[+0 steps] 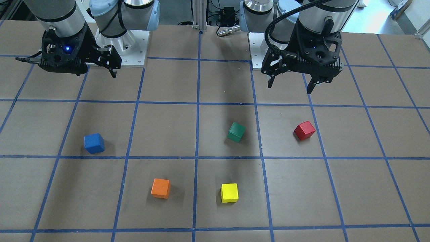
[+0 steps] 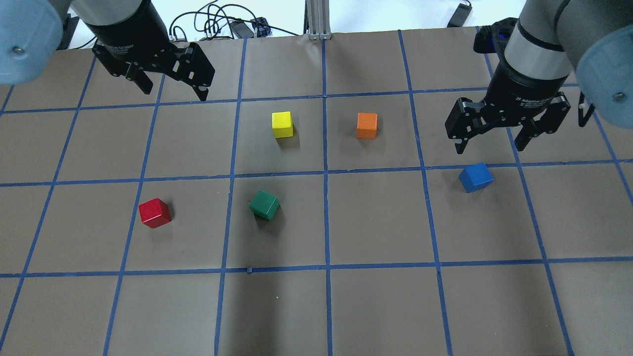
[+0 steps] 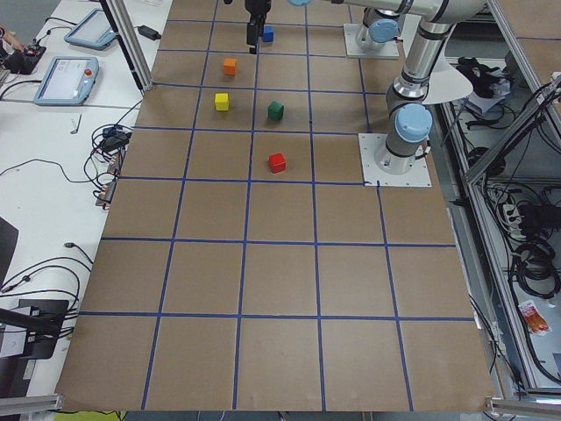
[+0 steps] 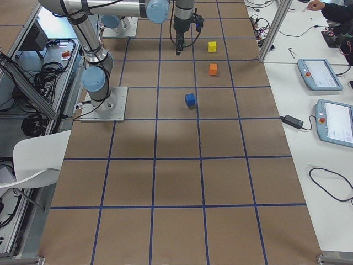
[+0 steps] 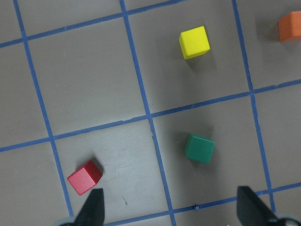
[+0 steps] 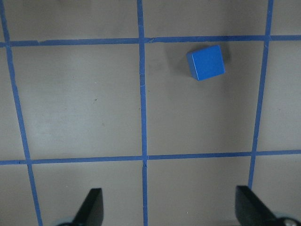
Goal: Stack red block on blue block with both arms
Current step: 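Move the left gripper down toward the red cube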
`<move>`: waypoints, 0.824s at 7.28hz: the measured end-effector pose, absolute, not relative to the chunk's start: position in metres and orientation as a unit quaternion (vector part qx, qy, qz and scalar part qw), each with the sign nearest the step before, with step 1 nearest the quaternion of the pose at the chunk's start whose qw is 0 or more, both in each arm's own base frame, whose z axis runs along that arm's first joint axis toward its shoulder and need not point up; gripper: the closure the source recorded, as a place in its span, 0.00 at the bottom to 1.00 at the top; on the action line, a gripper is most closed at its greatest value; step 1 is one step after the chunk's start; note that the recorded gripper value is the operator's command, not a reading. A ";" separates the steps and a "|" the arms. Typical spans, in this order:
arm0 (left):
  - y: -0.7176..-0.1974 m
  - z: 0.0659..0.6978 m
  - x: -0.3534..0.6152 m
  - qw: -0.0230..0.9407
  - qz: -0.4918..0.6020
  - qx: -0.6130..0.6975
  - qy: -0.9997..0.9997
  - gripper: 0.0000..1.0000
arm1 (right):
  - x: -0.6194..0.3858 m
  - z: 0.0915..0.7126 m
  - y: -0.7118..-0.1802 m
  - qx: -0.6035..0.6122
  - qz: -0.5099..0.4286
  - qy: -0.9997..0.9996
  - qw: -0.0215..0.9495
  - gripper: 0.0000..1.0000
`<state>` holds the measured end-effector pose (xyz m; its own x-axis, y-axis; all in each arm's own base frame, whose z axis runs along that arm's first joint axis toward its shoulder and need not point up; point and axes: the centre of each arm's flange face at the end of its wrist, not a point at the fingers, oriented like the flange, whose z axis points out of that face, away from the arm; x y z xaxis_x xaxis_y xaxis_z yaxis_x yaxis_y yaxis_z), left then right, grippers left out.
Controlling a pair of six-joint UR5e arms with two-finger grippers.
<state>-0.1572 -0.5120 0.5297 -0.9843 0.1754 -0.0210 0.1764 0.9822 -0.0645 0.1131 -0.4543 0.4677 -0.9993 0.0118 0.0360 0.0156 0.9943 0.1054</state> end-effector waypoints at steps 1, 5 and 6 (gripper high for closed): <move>-0.513 0.529 -0.157 0.008 -0.029 0.086 0.996 0.00 | 0.113 0.468 -0.454 -0.005 -0.052 -0.998 0.017 0.00; -0.509 0.521 -0.156 0.007 -0.005 0.078 0.997 0.00 | 0.118 0.473 -0.449 0.006 -0.049 -0.999 -0.006 0.00; -0.508 0.517 -0.152 0.008 0.004 0.073 0.997 0.00 | 0.119 0.474 -0.449 0.009 -0.048 -0.999 -0.009 0.00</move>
